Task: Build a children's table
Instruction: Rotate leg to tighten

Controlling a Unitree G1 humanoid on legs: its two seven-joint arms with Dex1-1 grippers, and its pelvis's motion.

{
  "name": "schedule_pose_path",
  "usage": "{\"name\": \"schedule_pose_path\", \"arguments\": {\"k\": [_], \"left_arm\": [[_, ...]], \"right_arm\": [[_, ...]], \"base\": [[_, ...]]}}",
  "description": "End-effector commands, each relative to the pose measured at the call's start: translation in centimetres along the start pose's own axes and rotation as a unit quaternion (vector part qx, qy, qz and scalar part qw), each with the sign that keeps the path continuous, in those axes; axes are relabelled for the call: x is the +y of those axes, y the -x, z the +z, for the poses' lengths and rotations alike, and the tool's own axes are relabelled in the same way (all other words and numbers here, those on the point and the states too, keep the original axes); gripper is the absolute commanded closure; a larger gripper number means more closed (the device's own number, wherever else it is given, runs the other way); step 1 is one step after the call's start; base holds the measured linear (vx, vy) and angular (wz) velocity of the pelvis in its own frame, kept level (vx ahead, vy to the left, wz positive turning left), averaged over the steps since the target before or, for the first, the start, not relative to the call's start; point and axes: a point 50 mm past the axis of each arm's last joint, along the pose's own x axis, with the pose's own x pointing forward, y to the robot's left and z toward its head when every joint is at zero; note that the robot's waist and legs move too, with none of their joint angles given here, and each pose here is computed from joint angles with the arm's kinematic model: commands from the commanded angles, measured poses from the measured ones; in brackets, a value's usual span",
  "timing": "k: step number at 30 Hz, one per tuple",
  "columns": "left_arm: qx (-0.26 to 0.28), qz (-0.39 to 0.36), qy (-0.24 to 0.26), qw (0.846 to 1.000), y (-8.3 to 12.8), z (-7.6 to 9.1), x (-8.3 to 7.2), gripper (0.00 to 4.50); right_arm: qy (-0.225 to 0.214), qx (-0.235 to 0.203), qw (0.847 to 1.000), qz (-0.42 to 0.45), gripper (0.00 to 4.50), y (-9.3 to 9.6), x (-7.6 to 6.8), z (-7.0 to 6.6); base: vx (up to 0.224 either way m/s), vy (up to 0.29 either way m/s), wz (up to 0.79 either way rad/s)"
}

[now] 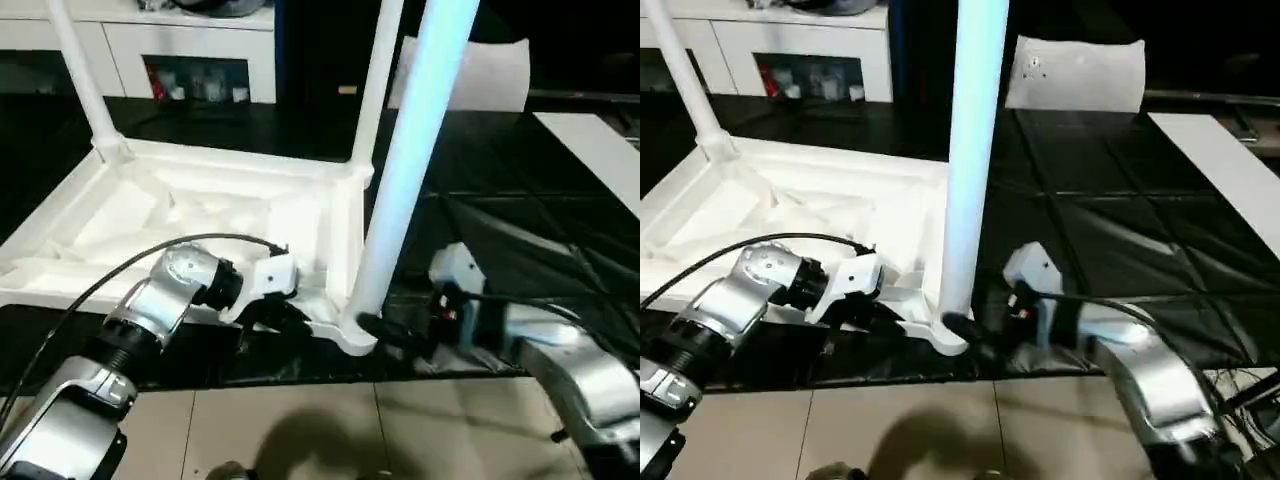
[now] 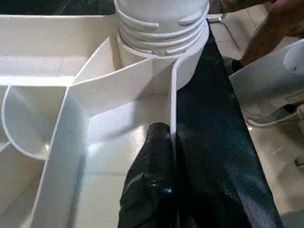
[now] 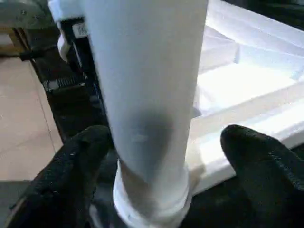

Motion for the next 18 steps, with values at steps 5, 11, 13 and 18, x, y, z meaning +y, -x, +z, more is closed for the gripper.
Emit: {"name": "schedule_pose_path", "arguments": {"k": [5,11,13,18], "left_arm": [[-0.043,-0.015,-0.011,0.999,0.6,1.2,0.3,4.5],[-0.03,-0.036,-0.013,0.999,1.0,1.0,0.2,4.5],[-0.029,-0.038,-0.013,0.999,1.0,1.0,0.2,4.5],[-0.027,-0.045,-0.014,0.999,1.1,1.1,0.2,4.5]], "right_arm": [[-0.006,-0.005,0.998,0.064,0.9,-0.6,-0.4,0.0],[-0.005,0.009,0.994,0.113,1.44,-0.7,-0.9,-0.2],[-0.004,0.012,0.993,0.118,1.56,-0.8,-0.9,-0.2],[-0.001,0.016,0.991,0.136,2.01,-1.1,-1.3,-0.3]], "base": [[0.0,0.0,0.0],[0.0,0.0,0.0],[0.0,0.0,0.0],[0.0,0.0,0.0]]}}
